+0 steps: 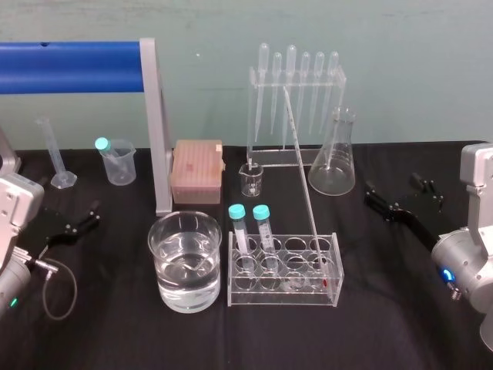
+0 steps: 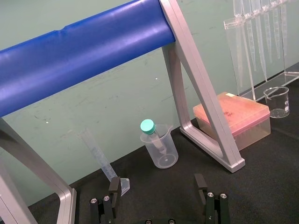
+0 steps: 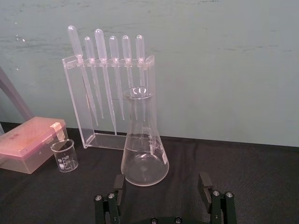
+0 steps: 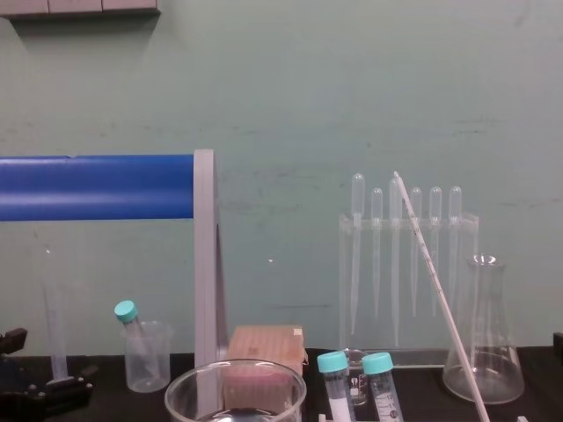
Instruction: Hold the thermometer with one hand and immerse one end into the beaker, then reinsert it into the test tube rack.
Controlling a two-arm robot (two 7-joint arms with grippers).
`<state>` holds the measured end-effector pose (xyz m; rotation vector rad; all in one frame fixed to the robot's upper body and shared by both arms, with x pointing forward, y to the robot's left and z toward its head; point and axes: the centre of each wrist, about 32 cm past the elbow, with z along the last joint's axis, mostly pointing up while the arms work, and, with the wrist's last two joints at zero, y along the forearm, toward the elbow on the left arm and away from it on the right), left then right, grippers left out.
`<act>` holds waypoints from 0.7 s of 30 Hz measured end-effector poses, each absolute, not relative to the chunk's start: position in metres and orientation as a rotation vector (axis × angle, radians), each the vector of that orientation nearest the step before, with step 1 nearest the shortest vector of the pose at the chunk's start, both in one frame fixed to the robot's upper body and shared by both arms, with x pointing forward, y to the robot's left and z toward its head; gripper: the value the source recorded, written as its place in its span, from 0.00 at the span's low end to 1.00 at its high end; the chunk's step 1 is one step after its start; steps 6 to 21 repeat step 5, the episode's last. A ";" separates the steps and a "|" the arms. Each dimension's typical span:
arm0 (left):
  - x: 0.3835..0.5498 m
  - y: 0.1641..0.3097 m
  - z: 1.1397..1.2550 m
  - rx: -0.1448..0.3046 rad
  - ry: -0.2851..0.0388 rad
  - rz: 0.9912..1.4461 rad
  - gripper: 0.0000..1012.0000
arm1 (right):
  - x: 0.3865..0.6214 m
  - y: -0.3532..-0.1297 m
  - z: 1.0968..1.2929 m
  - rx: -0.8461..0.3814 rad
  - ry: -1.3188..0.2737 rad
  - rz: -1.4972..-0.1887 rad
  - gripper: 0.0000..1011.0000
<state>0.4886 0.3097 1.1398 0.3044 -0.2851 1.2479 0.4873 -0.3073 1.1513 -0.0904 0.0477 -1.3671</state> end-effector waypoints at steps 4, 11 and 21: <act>0.489 0.310 1.140 0.305 -0.285 1.248 1.00 | 0.487 -0.307 1.151 -0.090 0.047 -1.367 0.99; 0.489 0.310 1.140 0.304 -0.285 1.248 1.00 | 0.487 -0.307 1.152 -0.090 0.047 -1.368 0.99; 0.489 0.310 1.140 0.304 -0.285 1.248 1.00 | 0.487 -0.307 1.152 -0.090 0.047 -1.368 0.99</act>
